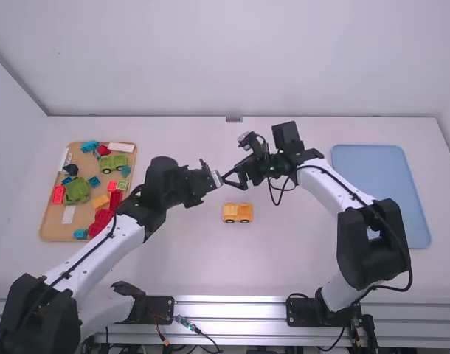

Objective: Assemble lego blocks to make yellow taxi

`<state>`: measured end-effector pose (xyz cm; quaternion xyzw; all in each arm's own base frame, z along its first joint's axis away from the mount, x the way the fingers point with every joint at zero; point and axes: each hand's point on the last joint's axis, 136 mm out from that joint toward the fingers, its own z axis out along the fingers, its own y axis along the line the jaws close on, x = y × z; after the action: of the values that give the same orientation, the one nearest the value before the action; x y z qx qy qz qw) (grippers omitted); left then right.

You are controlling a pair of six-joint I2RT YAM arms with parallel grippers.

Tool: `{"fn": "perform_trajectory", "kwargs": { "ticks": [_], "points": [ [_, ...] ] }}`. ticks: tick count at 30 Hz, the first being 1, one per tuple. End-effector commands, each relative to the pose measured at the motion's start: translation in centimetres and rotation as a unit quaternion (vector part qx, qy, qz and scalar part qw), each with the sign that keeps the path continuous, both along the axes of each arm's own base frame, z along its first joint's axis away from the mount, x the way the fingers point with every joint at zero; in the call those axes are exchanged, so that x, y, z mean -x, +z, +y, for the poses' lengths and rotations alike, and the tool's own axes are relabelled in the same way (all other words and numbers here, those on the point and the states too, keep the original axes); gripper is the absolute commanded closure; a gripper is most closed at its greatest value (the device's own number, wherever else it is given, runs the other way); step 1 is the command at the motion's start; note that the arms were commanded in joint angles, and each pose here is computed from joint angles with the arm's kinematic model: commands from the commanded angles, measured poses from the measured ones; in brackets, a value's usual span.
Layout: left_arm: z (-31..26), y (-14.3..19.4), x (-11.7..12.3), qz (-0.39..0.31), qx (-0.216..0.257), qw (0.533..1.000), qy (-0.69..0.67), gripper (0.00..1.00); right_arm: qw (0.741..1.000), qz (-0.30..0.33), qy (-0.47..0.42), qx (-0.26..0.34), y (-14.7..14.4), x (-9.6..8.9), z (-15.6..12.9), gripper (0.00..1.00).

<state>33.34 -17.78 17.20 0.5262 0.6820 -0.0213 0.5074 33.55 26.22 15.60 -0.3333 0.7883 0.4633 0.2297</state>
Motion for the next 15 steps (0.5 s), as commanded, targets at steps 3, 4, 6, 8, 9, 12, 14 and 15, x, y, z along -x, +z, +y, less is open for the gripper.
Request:
{"fn": "perform_trajectory", "kwargs": {
  "ticks": [3,4,6,8,9,12,14,15],
  "points": [
    [-1.2,0.7,0.3,-0.011,0.004,1.000,-0.025,0.98,0.999,0.001,0.021,-0.038,1.6,0.1,0.5,0.04],
    [-1.2,0.7,0.2,-0.011,0.005,1.000,-0.025,0.98,0.999,0.001,0.025,-0.043,1.8,0.2,0.6,0.04],
    [-1.2,0.5,0.0,-0.012,0.004,1.000,-0.023,0.98,0.998,0.002,0.036,-0.057,2.2,0.6,0.8,0.05],
    [-1.3,0.3,-0.2,-0.012,0.004,1.000,-0.023,0.98,0.998,0.003,0.038,-0.058,2.3,0.7,0.9,0.05],
    [-1.4,0.2,-0.5,-0.011,0.005,1.000,-0.022,0.98,0.997,0.003,0.041,-0.058,2.3,0.8,1.0,0.06],
    [-1.5,-0.3,-1.0,-0.008,0.010,1.000,-0.013,0.98,0.997,0.003,0.044,-0.058,2.3,1.0,1.3,0.06],
    [-1.6,-0.8,-1.5,-0.007,0.007,1.000,-0.009,0.98,0.997,0.001,0.047,-0.056,2.2,1.1,1.5,0.07],
    [-1.7,-0.9,-1.5,-0.007,0.007,1.000,-0.010,0.98,0.997,0.001,0.046,-0.055,2.2,1.1,1.5,0.07]
  ]
}}
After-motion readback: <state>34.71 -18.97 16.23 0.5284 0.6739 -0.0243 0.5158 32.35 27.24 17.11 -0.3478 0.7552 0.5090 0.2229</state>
